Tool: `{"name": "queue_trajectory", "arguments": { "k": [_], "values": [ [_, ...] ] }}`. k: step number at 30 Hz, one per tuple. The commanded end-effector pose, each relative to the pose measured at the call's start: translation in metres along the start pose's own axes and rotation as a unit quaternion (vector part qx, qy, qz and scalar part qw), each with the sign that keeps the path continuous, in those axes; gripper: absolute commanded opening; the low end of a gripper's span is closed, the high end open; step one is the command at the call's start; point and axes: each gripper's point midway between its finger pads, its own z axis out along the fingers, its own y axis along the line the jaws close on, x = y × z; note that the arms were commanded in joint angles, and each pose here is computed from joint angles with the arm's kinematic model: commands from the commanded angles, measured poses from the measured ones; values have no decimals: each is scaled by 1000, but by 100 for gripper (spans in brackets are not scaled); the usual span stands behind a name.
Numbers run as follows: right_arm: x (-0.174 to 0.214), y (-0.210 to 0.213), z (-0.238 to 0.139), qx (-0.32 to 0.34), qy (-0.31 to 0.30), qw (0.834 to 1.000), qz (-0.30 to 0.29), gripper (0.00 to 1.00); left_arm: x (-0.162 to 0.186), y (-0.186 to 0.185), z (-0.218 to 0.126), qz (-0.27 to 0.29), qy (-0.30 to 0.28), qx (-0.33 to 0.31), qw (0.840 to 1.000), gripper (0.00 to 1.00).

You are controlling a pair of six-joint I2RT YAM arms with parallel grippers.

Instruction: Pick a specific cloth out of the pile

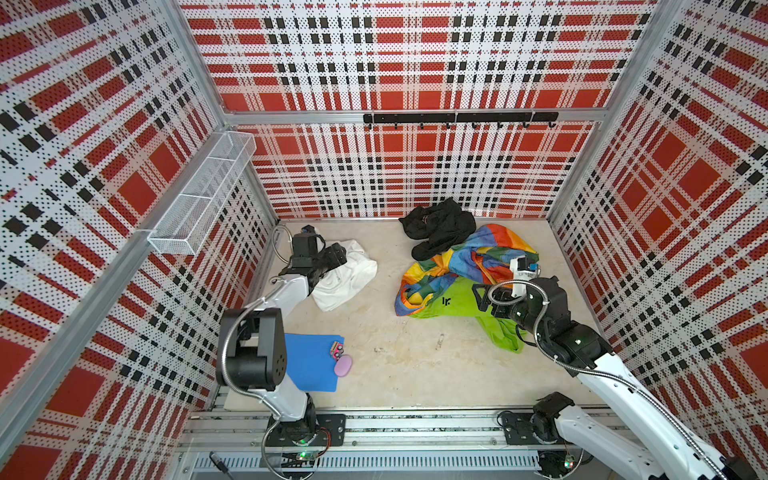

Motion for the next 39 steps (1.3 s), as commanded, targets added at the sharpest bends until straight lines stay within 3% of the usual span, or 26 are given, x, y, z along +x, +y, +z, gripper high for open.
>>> {"name": "queue_trajectory", "arguments": {
  "k": [1, 6, 9, 17, 22, 25, 31, 39],
  "values": [
    [3, -9, 9, 17, -5, 1000, 7, 99, -15, -36, -30, 48, -17, 8, 999, 88],
    [14, -23, 19, 46, 7, 999, 11, 98, 10, -90, -53, 89, -5, 47, 995, 99],
    [23, -34, 25, 64, 18, 998, 18, 98, 53, -129, -53, 111, 37, 85, 989, 99],
    [53, -65, 42, 84, 40, 994, 47, 98, 167, -195, -33, 139, 126, 140, 972, 99],
    [73, -92, 55, 101, 58, 991, 71, 93, 216, -233, -7, 145, 163, 168, 961, 99],
    [77, -108, 60, 117, 60, 988, 81, 88, 234, -256, 10, 143, 177, 187, 956, 99],
    [77, -139, 74, 127, 60, 984, 109, 68, 254, -288, 39, 130, 189, 208, 951, 99],
    [56, -155, 104, 128, 62, 984, 106, 56, 261, -317, 62, 98, 186, 241, 947, 99]
  ]
}}
